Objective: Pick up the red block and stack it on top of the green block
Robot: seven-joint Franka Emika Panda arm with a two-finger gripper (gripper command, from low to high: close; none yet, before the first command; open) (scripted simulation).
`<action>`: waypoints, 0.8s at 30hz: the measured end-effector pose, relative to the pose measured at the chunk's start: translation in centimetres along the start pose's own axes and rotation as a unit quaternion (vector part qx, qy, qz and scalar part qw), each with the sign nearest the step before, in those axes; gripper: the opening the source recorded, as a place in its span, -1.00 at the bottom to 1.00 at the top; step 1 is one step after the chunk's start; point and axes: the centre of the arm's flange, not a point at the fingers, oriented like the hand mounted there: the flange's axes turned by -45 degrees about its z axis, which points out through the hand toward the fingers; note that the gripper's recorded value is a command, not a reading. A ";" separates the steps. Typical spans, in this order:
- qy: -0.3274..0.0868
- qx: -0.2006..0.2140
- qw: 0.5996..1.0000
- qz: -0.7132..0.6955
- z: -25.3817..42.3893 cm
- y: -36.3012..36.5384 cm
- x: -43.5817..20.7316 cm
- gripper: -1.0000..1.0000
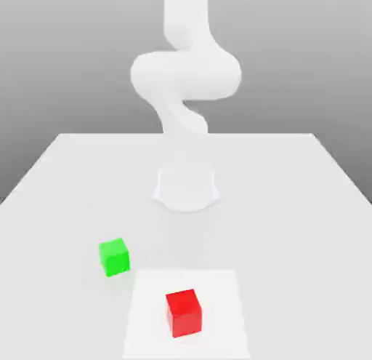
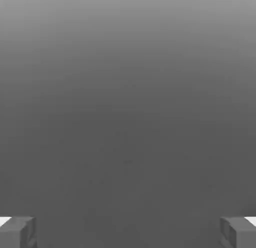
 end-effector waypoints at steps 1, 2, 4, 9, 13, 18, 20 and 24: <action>-0.017 0.003 1.000 -0.005 2.4 0.1 -0.3 0.00; -0.034 0.006 0.999 -0.011 4.7 0.1 -0.7 0.00; -0.066 0.011 0.998 -0.021 9.0 0.2 -1.8 0.00; -0.144 0.023 0.988 -0.047 19.0 0.2 -6.0 0.00; -0.206 0.031 0.976 -0.068 26.0 0.2 -10.9 0.00; -0.282 0.038 0.954 -0.096 33.0 0.2 -18.3 0.00; -0.311 0.041 0.943 -0.107 35.3 0.3 -21.7 0.00; -0.347 0.043 0.929 -0.120 39.0 0.5 -26.9 0.00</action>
